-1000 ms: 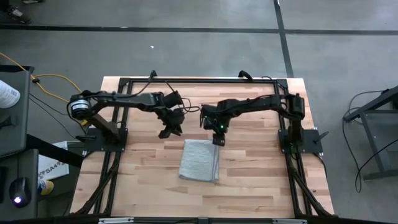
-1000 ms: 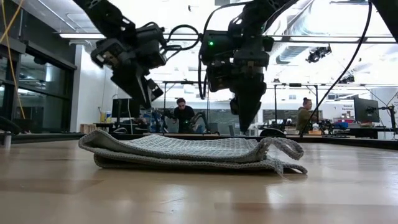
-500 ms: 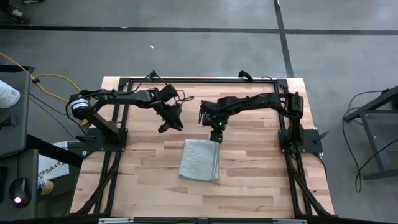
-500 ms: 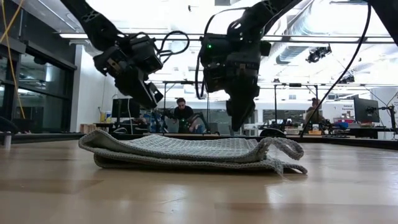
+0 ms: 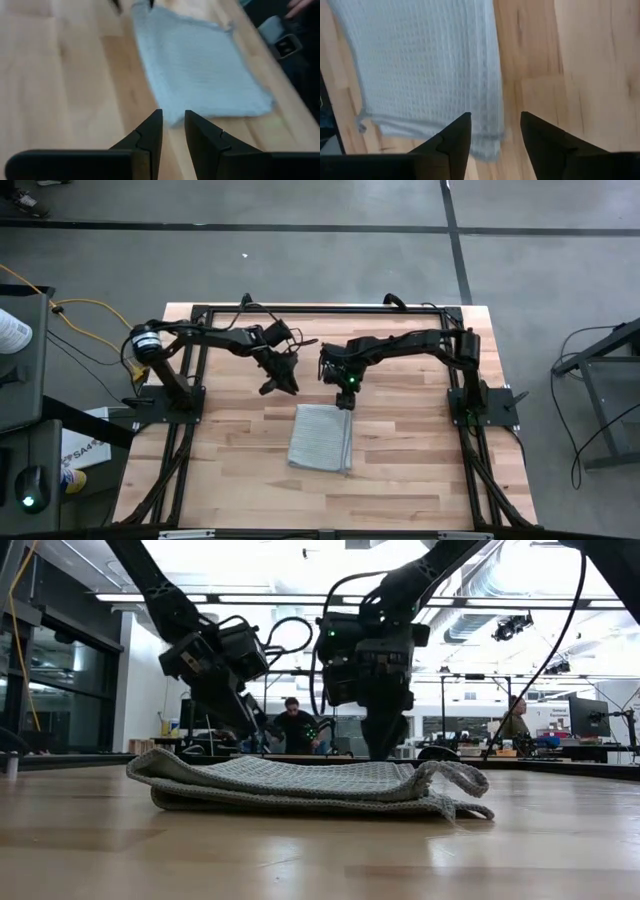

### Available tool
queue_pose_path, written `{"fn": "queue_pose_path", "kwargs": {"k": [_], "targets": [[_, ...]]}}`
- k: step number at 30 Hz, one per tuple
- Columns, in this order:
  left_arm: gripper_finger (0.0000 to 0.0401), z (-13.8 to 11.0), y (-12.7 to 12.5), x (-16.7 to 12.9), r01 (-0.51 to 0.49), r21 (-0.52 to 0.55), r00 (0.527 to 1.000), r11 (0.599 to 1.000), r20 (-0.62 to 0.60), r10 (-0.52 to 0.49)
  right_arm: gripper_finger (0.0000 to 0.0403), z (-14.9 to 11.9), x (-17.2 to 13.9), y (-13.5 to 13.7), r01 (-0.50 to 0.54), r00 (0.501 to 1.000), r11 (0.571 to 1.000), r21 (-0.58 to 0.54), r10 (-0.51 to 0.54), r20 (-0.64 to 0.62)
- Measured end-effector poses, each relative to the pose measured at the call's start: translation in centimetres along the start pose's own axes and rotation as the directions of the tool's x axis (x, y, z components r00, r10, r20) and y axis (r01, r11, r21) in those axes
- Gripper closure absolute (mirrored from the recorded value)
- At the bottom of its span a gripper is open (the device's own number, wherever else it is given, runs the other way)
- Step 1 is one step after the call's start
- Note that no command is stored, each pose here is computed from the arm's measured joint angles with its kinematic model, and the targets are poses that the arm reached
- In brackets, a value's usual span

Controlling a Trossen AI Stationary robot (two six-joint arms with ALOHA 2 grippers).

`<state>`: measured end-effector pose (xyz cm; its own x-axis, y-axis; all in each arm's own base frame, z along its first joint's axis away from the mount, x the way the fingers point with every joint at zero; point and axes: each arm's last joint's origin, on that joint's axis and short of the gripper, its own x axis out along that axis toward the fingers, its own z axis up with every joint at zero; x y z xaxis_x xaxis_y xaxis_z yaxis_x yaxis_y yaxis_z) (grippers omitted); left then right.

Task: Fold microfiber towels
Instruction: Fold the gray towel

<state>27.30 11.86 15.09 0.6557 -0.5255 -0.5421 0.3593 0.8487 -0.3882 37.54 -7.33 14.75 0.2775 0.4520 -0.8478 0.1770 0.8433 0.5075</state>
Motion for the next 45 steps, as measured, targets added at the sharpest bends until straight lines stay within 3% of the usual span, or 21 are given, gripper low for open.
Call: {"fn": "queue_pose_path", "kwargs": {"k": [3,13,21,33,45], "targets": [[0.0318,-0.2,0.3,0.4,0.049,-0.004,0.999,0.999,0.018,-0.049,0.0232,-0.1,0.1,0.0,-0.003,1.000,1.000,0.005,0.003,-0.010],[0.0318,-1.4,1.5,1.7,0.063,-0.081,0.998,0.995,-0.004,-0.063,0.0229,-0.1,0.1,0.0,-0.003,1.000,1.000,0.008,0.003,-0.007],[0.0318,-1.2,1.9,1.9,0.000,-0.130,1.000,0.991,0.000,0.000,0.0229,-0.1,0.1,0.1,-0.004,1.000,1.000,0.009,0.004,-0.015],[0.0318,-1.0,0.7,3.6,-0.100,-0.198,0.992,0.975,-0.095,0.082,0.0229,-0.6,0.9,1.4,-0.001,0.998,1.000,-0.010,0.001,-0.064],[0.0317,-1.4,0.8,4.3,-0.050,-0.247,0.995,0.968,-0.094,0.027,0.0229,-0.6,0.9,1.3,0.027,0.998,0.998,-0.058,-0.030,-0.055]]}}
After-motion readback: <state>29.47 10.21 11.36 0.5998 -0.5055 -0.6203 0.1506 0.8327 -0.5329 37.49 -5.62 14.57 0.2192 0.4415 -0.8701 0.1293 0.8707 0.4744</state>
